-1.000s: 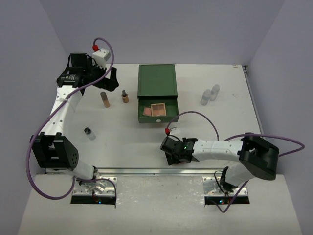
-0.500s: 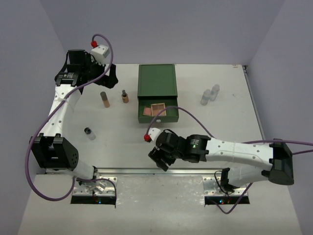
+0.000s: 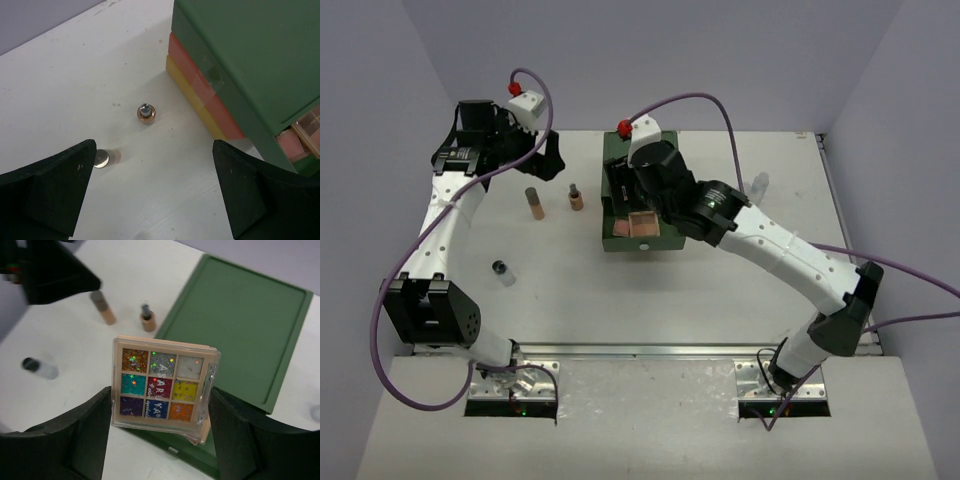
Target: Organize the makeup
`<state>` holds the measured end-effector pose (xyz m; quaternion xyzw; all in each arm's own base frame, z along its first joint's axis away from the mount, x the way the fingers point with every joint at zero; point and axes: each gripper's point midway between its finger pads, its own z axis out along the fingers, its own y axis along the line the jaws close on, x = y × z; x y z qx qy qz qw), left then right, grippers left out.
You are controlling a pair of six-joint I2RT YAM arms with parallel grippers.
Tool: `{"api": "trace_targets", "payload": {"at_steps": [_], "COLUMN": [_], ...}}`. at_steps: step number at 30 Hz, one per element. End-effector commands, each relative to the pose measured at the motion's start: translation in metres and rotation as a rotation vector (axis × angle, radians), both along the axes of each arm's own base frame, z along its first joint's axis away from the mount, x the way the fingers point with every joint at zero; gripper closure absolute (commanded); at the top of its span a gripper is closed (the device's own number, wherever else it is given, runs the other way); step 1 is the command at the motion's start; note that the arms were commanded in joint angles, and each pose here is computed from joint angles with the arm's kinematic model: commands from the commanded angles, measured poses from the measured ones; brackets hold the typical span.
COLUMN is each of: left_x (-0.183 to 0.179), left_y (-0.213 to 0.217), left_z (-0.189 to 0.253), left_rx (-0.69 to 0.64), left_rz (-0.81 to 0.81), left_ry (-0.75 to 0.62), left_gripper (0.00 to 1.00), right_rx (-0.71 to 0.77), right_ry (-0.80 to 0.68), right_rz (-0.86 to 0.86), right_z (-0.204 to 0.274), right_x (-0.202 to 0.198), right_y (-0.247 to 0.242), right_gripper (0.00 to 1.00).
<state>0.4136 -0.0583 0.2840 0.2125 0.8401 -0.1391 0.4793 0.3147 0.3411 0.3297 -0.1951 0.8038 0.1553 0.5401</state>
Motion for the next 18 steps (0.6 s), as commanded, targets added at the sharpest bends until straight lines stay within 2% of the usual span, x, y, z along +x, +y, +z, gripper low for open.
{"api": "trace_targets", "payload": {"at_steps": [1,11,16,18], "left_x": [0.007,0.018,0.020,0.022], "left_y": [-0.013,-0.042,-0.052,-0.053], "left_z": [0.022,0.008,0.002,0.004], "left_rx": [-0.029,-0.089,-0.100,-0.099], "left_rz": [-0.043,-0.087,-0.095,-0.096], "left_ry": [-0.066,-0.032,-0.014,-0.020], "left_gripper": [0.00,0.00,0.00,0.00], "right_rx": [-0.058,-0.143,-0.144,-0.143], "right_ry": [0.007,0.107,0.180,0.189], "right_rz": [-0.190,-0.343,-0.365,-0.363], "right_z": [-0.025,-0.104,-0.128,-0.129], "right_x": [0.027,0.022,0.013,0.012], "right_y": [-0.012,-0.039,-0.042,-0.041], "right_gripper": [0.73,0.72,0.67,0.61]}}
